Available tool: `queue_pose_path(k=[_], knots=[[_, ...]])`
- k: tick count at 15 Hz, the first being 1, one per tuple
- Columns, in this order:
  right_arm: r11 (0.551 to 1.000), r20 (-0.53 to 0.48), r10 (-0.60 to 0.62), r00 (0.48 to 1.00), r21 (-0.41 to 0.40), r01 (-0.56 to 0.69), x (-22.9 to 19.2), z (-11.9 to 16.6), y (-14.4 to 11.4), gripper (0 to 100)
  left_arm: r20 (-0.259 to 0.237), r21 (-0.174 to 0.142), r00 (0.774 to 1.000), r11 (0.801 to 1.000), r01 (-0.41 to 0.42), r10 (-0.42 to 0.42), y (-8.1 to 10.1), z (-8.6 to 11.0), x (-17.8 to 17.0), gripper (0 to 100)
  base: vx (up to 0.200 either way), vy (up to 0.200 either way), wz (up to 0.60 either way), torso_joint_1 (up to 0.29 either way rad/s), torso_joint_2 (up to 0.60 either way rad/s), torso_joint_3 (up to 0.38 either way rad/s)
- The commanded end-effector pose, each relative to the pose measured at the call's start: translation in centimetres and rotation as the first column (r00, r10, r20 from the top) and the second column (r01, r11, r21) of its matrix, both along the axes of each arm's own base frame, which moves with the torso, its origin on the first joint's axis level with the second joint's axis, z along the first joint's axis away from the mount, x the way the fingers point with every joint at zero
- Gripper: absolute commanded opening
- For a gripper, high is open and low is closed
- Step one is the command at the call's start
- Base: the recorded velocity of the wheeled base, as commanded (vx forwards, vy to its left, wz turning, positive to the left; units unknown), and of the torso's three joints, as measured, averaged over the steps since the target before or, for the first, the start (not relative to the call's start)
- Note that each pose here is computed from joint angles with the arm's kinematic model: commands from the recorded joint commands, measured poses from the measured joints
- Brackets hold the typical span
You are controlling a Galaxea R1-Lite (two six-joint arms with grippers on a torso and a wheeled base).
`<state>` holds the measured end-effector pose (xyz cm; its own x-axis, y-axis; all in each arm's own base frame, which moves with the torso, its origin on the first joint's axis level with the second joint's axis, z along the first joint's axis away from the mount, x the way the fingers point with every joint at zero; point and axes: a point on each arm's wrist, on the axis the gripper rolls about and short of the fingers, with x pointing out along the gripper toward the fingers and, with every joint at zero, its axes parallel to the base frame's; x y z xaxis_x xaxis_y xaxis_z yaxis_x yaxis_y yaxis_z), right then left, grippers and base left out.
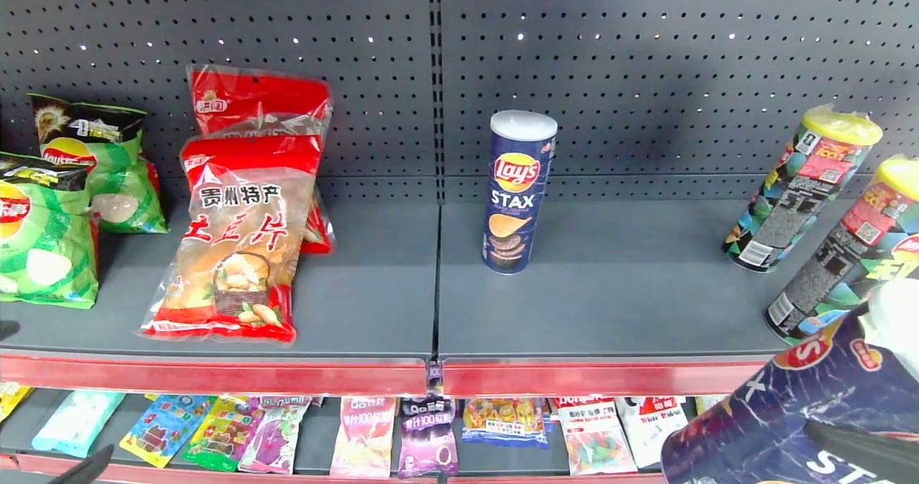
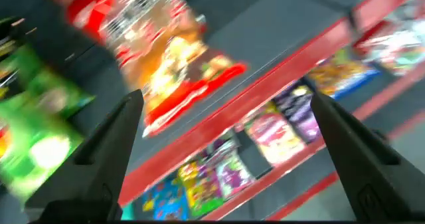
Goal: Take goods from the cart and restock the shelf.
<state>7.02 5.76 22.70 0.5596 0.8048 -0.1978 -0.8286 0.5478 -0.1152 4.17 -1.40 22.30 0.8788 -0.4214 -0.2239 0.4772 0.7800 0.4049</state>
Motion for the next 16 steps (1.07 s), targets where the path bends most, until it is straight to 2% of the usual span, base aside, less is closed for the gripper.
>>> queue_pose_path(k=[1,2,3,4,5,7,8,9,10,12,13,14,15,16], knots=[[1.0,0.015,0.003,1.0,0.011,-0.003,-0.3,0.2,-0.2,0,-0.108,-0.06,0.985,0.99,0.126,-0.132,-2.4,3.0,6.1,100,0.0,0.0,0.0,0.0,0.0,0.0],[1.0,0.014,-0.004,1.0,0.012,0.003,-0.3,0.2,-0.2,0,-0.127,-0.085,0.98,0.986,0.145,-0.155,-3.7,3.1,9.2,100,0.0,0.0,0.0,0.0,0.0,0.0],[1.0,0.016,-0.007,1.0,0.012,0.006,-0.3,0.2,-0.2,0,-0.148,-0.146,0.968,0.973,0.181,-0.202,-4.8,3.0,11.2,100,0.0,0.0,0.0,0.0,0.0,0.0],[1.0,0.018,-0.01,1.0,0.014,0.009,-0.3,0.3,-0.3,0,-0.182,-0.245,0.927,0.928,0.279,-0.327,-6.6,3.0,12.8,100,0.0,0.0,0.0,0.0,0.0,0.0],[1.0,0.024,-0.018,1.0,0.019,0.017,-0.3,0.5,-0.3,0,-0.168,-0.317,0.895,0.883,0.347,-0.413,-8.0,3.5,14.8,100,0.0,0.0,0.0,0.0,0.0,0.0],[0.999,0.034,-0.033,0.999,0.023,0.032,-0.2,0.9,-0.3,0,-0.156,-0.322,0.878,0.863,0.389,-0.453,-10.3,3.2,18.5,100,0.0,0.0,0.0,0.0,0.0,0.0],[0.999,0.035,-0.036,0.999,0.024,0.035,-0.3,1.0,-0.4,0,-0.156,-0.33,0.856,0.842,0.426,-0.494,-11.5,3.2,20.2,100,0.0,0.0,0.0,0.0,0.0,0.0],[0.999,0.034,-0.036,0.999,0.023,0.035,-0.3,0.9,-0.4,0,-0.154,-0.333,0.844,0.831,0.445,-0.513,-12.2,3.3,20.8,100,0.0,0.0,0.0,0.0,0.0,0.0],[0.999,0.033,-0.04,0.999,0.021,0.04,-0.3,0.9,-0.4,0,-0.152,-0.334,0.832,0.82,0.464,-0.533,-13.6,3.3,22.5,100,0.0,0.0,0.0,0.0,0.0,0.0],[0.999,0.034,-0.047,0.998,0.021,0.046,-0.2,0.9,-0.4,0,-0.152,-0.333,0.833,0.821,0.465,-0.533,-14.3,3.1,23.9,100,0.0,0.0,0.0,0.0,0.0,0.0],[0.999,0.038,-0.048,0.998,0.023,0.047,-0.3,1.1,-0.4,0,-0.15,-0.319,0.831,0.822,0.472,-0.536,-14.8,2.7,25.0,100,0.0,0.0,0.0,0.0,0.0,0.0],[0.999,0.036,-0.048,0.998,0.022,0.047,-0.3,1.0,-0.4,0,-0.143,-0.29,0.838,0.832,0.473,-0.526,-14.8,2.2,26.2,100,0.0,0.0,0.0,0.0,0.0,0.0],[0.999,0.035,-0.048,0.998,0.021,0.047,-0.3,1.0,-0.4,0,-0.137,-0.277,0.843,0.837,0.472,-0.52,-14.7,2.1,26.7,100,0.0,0.0,0.0,0.0,0.0,0.0],[0.999,0.034,-0.048,0.998,0.021,0.047,-0.2,0.9,-0.4,0,-0.121,-0.242,0.847,0.843,0.481,-0.518,-14.8,1.6,28.0,100,0.0,0.0,0.0,0.0,0.0,0.0]])
